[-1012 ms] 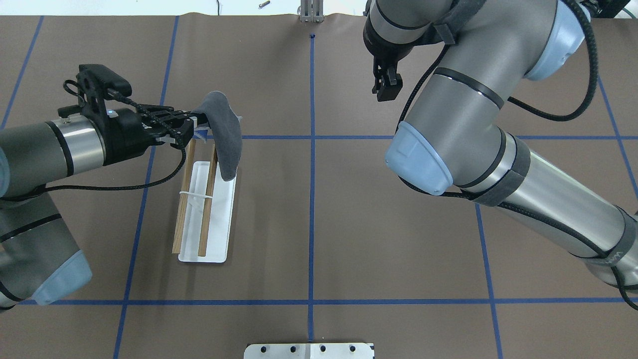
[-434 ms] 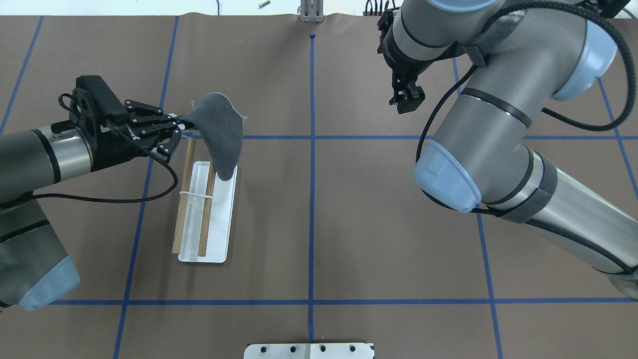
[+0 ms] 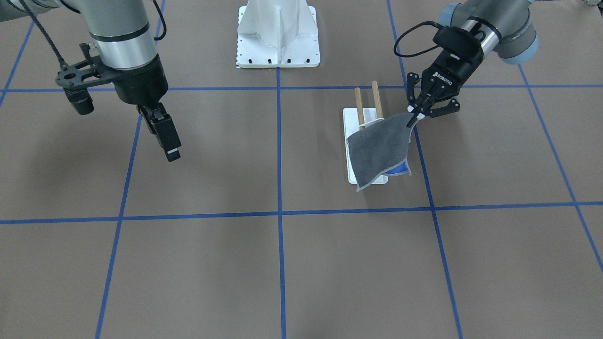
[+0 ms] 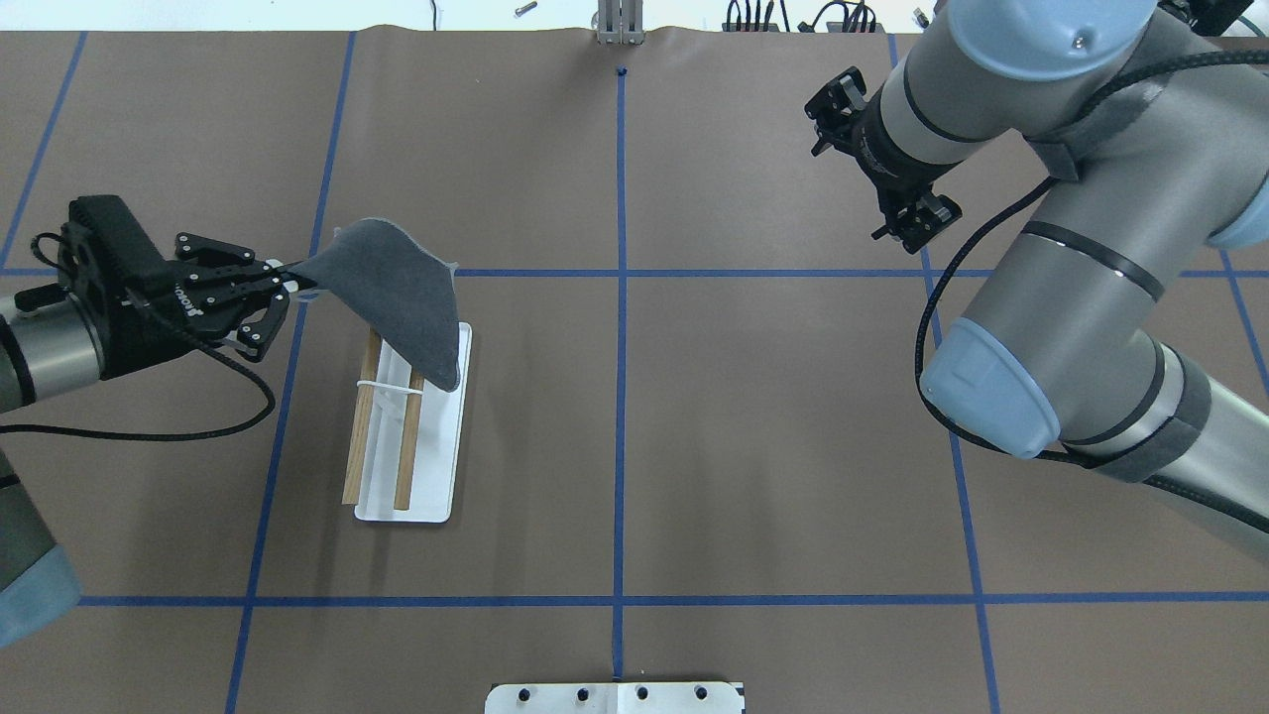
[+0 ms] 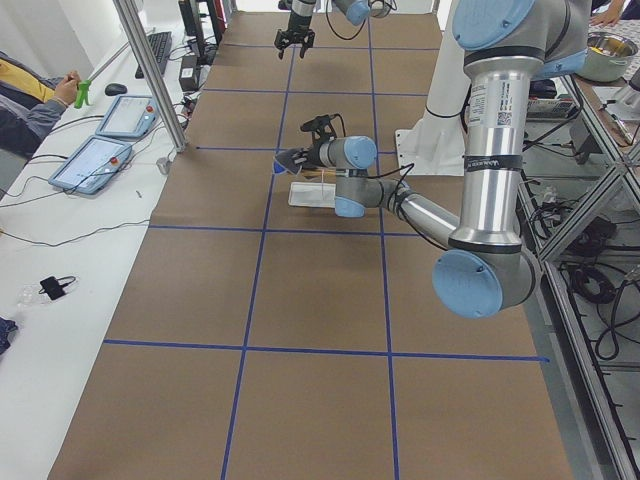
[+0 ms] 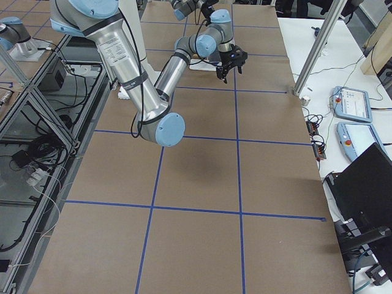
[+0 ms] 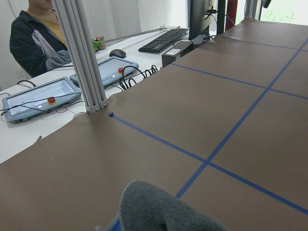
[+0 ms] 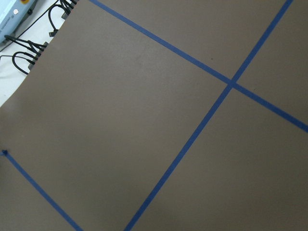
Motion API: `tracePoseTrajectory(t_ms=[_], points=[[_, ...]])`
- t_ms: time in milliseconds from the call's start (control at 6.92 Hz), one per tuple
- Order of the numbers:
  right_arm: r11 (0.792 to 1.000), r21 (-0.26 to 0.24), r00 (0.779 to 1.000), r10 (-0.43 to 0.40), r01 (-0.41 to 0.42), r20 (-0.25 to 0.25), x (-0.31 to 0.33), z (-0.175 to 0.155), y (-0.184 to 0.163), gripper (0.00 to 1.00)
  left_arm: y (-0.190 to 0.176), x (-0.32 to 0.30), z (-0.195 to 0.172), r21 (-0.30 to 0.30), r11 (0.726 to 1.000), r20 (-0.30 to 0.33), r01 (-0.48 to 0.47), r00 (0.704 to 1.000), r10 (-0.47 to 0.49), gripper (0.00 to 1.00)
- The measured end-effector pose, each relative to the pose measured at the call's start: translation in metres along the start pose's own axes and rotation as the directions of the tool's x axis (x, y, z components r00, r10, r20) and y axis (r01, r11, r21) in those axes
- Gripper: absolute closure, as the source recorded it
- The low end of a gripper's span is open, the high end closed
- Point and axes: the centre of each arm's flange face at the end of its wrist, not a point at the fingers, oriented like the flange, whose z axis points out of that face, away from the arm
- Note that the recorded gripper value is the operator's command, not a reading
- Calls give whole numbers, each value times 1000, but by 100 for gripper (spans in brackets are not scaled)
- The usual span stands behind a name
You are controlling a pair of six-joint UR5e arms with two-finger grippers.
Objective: Hang towel on rack
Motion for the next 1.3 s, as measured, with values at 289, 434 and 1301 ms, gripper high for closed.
tracePoseTrajectory(t_ms=[289, 434, 1301], points=[[994, -12, 993, -110, 110, -37, 21, 5, -30, 0, 32, -11, -32, 1, 1000, -3, -2, 1000, 2, 100], [987, -12, 985, -161, 161, -56, 34, 10, -40, 0, 38, -10, -33, 0, 1000, -11, 0, 1000, 0, 100], [977, -12, 973, -212, 212, -93, 51, 22, -52, 0, 18, 27, 4, 43, 998, -101, 55, 994, -50, 100]])
